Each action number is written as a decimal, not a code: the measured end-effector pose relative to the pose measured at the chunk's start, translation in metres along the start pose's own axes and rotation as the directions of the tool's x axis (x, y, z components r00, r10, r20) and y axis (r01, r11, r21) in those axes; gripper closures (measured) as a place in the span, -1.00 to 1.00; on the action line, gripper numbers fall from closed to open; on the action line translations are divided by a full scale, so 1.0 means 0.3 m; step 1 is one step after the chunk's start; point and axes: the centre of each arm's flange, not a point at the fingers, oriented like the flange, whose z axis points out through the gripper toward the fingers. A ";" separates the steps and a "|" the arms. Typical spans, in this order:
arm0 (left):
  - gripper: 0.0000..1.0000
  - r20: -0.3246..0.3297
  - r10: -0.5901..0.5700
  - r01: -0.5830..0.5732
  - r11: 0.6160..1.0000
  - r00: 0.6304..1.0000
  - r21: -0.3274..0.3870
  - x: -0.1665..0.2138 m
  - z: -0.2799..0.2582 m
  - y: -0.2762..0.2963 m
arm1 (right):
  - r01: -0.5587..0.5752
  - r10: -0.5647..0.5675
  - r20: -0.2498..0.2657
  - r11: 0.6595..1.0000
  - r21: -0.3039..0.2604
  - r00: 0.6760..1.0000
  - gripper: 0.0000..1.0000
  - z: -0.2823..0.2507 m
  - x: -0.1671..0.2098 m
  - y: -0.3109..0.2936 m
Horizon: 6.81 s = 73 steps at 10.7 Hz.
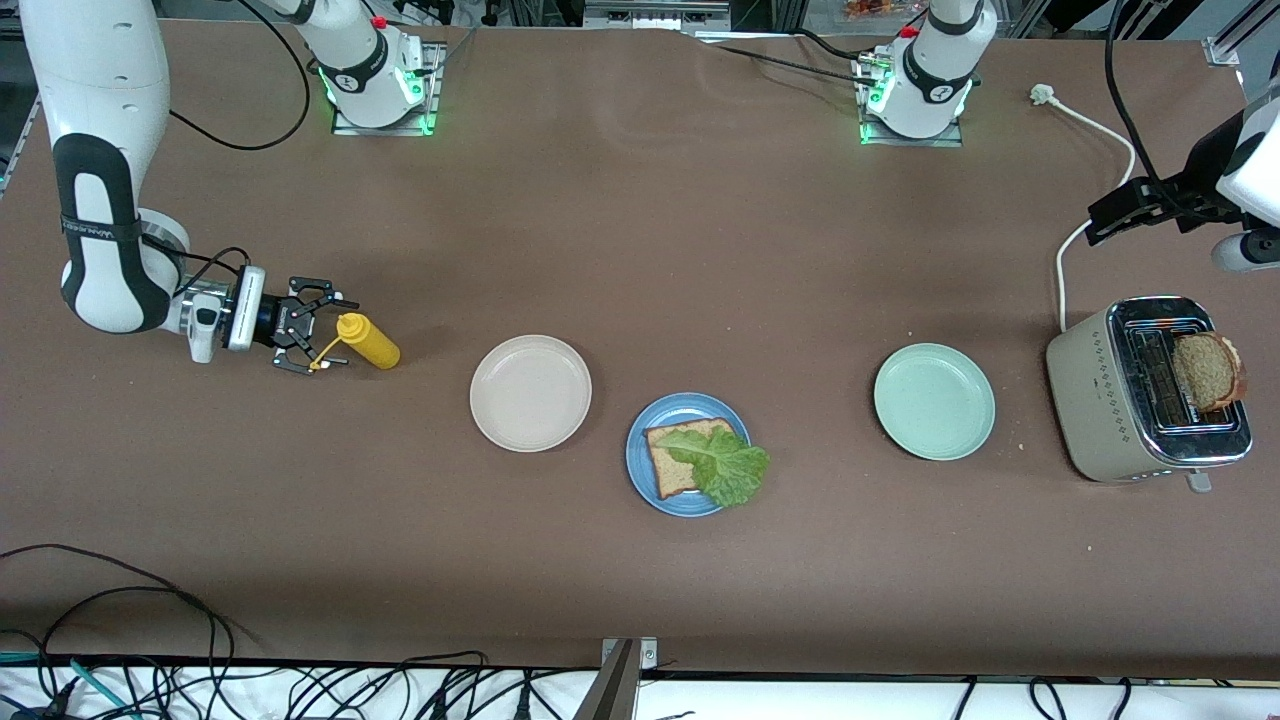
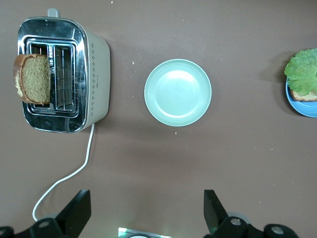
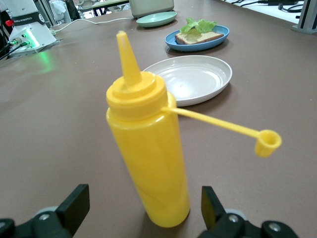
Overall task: Make sandwich in blue plate with both arms
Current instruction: 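Lower the right gripper around the yellow bottle and close it, then lift the yellow bottle with the right gripper over the blue plate, then tilt the bottle nozzle over the lettuce with the right gripper, then carry the bottle back with the right gripper while the left gripper reaches the toaster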
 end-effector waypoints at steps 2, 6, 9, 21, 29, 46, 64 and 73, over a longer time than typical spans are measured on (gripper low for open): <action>-1.00 0.000 0.000 0.000 1.000 1.000 0.000 0.000 0.000 0.000 | 0.006 -0.006 -0.021 1.000 0.003 1.000 -1.00 0.032 0.017 0.009; -1.00 0.000 0.000 0.000 1.000 1.000 0.000 0.000 0.000 0.000 | 0.012 -0.012 -0.058 1.000 0.005 0.998 -0.90 0.112 0.040 0.036; -1.00 0.000 0.000 0.000 1.000 1.000 0.000 0.000 0.000 0.000 | 0.062 -0.060 -0.063 0.998 0.017 0.996 -0.05 0.152 0.096 0.095; -1.00 0.000 0.000 0.000 1.000 1.000 0.000 0.000 0.000 0.000 | 0.093 -0.024 0.362 0.980 -0.175 0.932 0.83 0.565 1.118 0.351; -1.00 0.000 -0.001 0.001 1.000 1.000 0.000 0.000 0.000 -0.001 | 0.401 -0.027 0.719 0.845 -0.355 0.694 0.83 1.313 1.193 0.067; -1.00 0.000 -0.002 0.002 1.000 1.000 0.000 0.000 0.000 -0.003 | 0.682 0.128 0.952 0.671 -0.289 0.277 0.83 1.631 1.151 -0.018; -1.00 0.119 -0.069 0.066 0.997 0.991 0.029 0.164 0.235 -0.133 | -0.035 0.251 0.712 0.952 -0.303 0.656 0.83 0.355 1.620 0.129; -1.00 0.140 0.086 -0.088 0.996 0.986 0.007 0.342 0.498 -0.463 | -0.085 0.037 0.355 0.989 0.122 0.934 0.83 -0.132 0.881 0.198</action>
